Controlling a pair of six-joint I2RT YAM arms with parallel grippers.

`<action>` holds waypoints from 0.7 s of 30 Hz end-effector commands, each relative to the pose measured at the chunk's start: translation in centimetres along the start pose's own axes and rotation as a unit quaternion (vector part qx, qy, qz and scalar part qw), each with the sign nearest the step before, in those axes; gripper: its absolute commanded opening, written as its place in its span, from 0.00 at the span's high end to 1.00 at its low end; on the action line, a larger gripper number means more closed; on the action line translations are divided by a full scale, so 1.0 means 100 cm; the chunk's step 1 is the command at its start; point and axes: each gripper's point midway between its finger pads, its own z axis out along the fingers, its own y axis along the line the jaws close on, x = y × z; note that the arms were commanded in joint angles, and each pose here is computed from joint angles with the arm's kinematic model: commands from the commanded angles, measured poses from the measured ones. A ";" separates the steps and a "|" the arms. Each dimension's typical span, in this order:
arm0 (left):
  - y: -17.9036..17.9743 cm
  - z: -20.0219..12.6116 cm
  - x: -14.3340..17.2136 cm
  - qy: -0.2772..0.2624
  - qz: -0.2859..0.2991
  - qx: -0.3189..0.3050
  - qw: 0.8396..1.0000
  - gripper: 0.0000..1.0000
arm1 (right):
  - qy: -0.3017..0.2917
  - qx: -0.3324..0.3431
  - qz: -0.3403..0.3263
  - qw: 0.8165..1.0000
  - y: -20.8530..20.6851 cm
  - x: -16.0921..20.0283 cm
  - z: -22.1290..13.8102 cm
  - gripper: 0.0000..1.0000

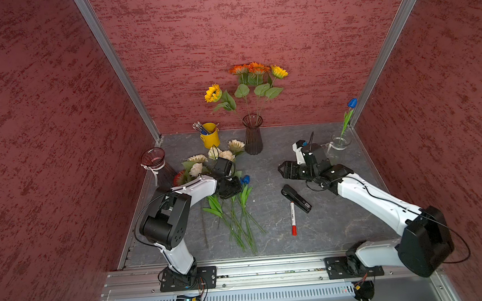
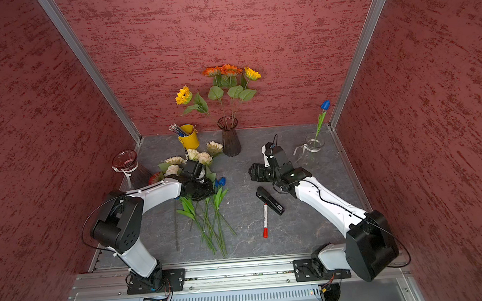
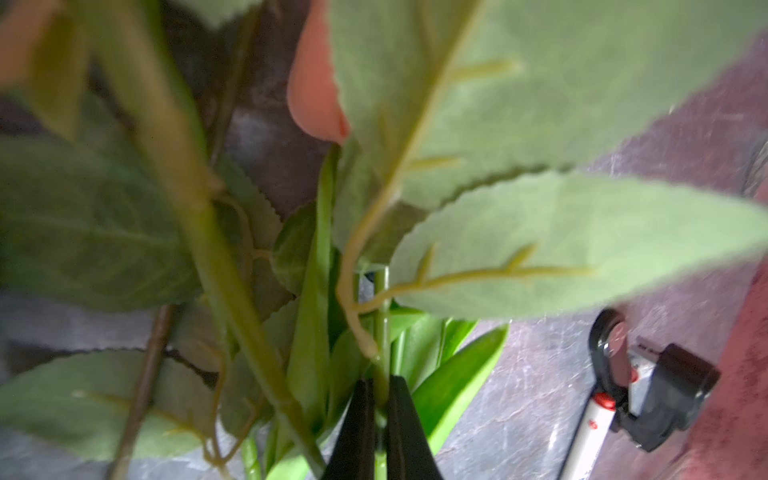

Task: Arrange the flowers in different vases according to their variety
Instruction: Pick up the flower at the center of the board.

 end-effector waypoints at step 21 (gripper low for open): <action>-0.013 -0.277 -0.064 -0.244 0.116 -0.139 0.953 1.00 | -0.013 -0.014 -0.006 1.000 0.009 -0.008 0.003 0.23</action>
